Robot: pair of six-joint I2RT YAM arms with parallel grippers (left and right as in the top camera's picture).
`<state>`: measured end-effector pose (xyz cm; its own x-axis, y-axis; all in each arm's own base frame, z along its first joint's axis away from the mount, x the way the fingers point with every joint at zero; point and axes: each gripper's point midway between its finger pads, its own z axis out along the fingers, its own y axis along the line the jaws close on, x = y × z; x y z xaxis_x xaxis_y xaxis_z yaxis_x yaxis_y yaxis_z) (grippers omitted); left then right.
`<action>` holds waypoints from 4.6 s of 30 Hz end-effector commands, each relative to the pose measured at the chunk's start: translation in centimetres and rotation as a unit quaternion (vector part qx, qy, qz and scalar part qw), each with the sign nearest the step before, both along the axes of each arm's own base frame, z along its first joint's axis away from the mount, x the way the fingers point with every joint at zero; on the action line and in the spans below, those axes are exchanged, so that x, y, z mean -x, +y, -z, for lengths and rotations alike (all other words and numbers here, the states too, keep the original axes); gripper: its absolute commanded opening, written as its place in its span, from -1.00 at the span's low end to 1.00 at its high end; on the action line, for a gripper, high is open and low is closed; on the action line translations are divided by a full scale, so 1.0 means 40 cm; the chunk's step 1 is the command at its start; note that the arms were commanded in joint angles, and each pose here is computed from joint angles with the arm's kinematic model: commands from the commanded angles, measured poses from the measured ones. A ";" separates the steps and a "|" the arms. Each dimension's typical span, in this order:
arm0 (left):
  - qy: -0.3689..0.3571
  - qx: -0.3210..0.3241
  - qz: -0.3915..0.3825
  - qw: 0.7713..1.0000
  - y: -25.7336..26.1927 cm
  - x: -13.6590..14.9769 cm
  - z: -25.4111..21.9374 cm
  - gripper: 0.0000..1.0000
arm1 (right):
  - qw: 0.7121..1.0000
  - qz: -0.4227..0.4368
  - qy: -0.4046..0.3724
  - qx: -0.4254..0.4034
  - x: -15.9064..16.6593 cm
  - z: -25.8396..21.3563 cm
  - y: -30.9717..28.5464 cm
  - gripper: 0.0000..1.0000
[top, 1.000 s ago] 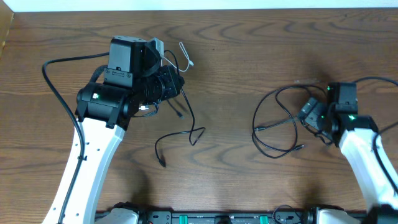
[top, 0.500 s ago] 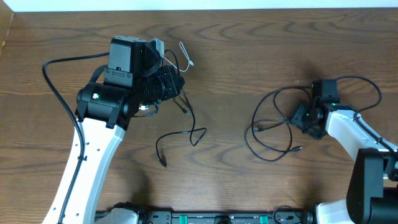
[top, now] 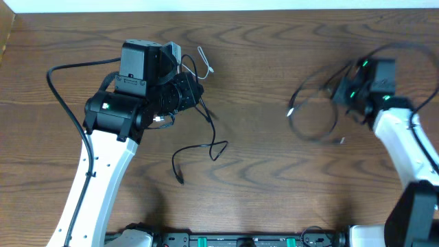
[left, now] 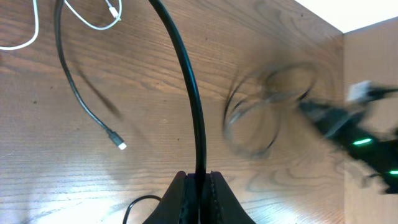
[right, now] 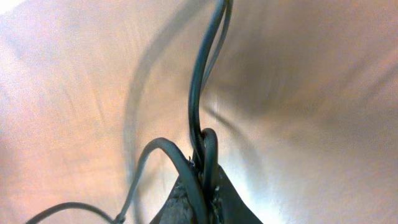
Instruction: Untangle cables
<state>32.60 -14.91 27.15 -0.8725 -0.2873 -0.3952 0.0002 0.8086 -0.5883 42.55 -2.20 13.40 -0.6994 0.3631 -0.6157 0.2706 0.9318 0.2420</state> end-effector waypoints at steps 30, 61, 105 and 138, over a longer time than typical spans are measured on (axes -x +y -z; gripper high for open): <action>-0.003 0.000 0.010 1.000 -0.005 0.004 -0.002 -0.85 | 0.950 0.168 -0.173 0.198 -0.378 -0.422 -0.709 -0.82; -0.001 0.001 0.007 1.000 -0.004 0.004 -0.002 -0.85 | 0.967 0.194 0.150 0.069 -0.270 0.366 -0.714 0.98; 0.008 -0.003 -0.026 1.000 0.012 -0.005 0.004 -0.85 | 0.918 0.263 -0.041 0.293 -0.368 0.077 -1.021 0.54; 0.015 -0.019 -0.037 0.999 0.027 -0.002 0.016 -0.85 | 0.914 0.374 0.154 0.015 -0.060 0.020 -0.809 -0.98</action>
